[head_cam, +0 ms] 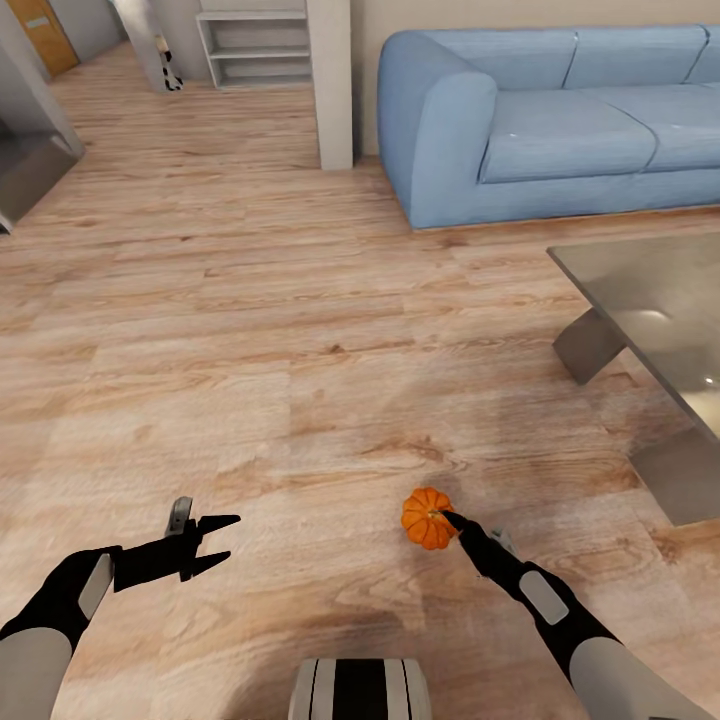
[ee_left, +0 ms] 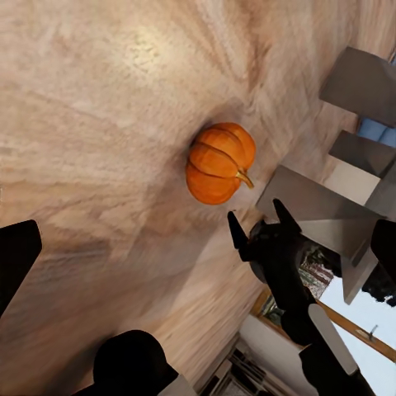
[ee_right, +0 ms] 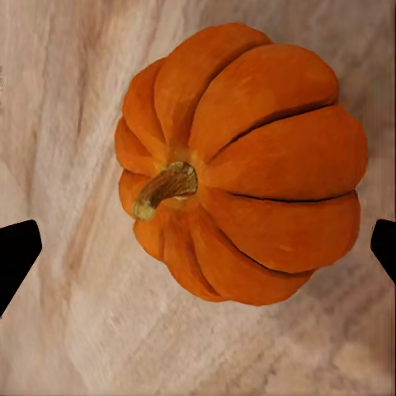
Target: Place each of the two pumpkins and all three candles from the living room inside a cabinet in the living room (use any cabinet), then make sure every cabinet is closed, and position the cauldron so it is next to a table in the living room.
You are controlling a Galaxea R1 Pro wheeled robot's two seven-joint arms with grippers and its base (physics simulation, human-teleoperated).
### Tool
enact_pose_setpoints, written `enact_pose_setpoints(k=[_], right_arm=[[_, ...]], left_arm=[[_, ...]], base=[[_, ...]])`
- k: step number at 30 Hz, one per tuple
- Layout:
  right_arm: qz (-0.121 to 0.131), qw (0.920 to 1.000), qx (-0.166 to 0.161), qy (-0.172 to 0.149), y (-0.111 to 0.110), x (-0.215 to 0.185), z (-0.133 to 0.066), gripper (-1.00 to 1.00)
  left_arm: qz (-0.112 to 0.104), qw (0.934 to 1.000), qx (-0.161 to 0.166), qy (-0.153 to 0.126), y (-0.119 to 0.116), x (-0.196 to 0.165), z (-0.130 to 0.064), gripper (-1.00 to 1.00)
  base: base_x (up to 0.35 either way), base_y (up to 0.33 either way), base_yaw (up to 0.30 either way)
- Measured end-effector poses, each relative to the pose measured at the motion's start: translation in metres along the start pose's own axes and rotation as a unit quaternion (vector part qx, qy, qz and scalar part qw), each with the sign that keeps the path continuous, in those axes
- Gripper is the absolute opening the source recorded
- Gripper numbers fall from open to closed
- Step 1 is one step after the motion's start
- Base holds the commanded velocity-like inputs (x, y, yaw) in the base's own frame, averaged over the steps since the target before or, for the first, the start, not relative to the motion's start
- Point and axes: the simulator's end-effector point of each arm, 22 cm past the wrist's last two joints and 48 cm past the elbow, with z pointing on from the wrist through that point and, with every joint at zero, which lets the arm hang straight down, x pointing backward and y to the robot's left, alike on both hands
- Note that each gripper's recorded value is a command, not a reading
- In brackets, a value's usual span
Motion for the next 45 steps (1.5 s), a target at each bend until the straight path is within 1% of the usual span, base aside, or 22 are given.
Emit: enact_pose_setpoints(k=[3, 6, 29, 33, 36, 39, 45], right_arm=[[-0.001, 0.9991, -0.041, -0.004, 0.013, -0.006, -0.003, 1.0], [0.001, 0.9988, -0.049, -0.003, 0.011, -0.005, -0.002, 1.0], [0.021, 0.9996, -0.012, 0.016, -0.042, 0.017, 0.012, 1.0], [0.021, 0.9996, -0.011, 0.016, -0.042, 0.017, 0.012, 1.0], [0.028, 0.9995, -0.003, 0.018, -0.051, 0.02, 0.009, 1.0], [0.032, 0.9995, 0.007, 0.003, -0.063, 0.008, 0.003, 1.0], [0.032, 0.9994, 0.009, -0.002, -0.066, 0.004, 0.001, 1.0]], left_arm=[[-0.001, 1.0, -0.001, 0.001, 0.002, 0.0, 0.001, 1.0], [-0.006, 1.0, -0.004, 0.003, 0.008, 0.001, 0.003, 1.0], [-0.043, 0.9985, -0.029, 0.018, 0.057, 0.01, 0.018, 1.0], [-0.043, 0.9985, -0.029, 0.018, 0.057, 0.01, 0.018, 1.0], [-0.043, 0.9985, -0.029, 0.019, 0.057, 0.011, 0.018, 1.0], [-0.043, 0.9985, -0.03, 0.019, 0.057, 0.011, 0.018, 1.0], [-0.043, 0.9985, -0.03, 0.018, 0.058, 0.01, 0.018, 1.0]], base=[[0.0, 0.0, 0.0], [0.0, 0.0, 0.0], [0.0, 0.0, 0.0], [0.0, 0.0, 0.0], [0.006, -0.002, 0.0], [0.124, -0.11, 0.0], [0.05, -0.059, 0.0]])
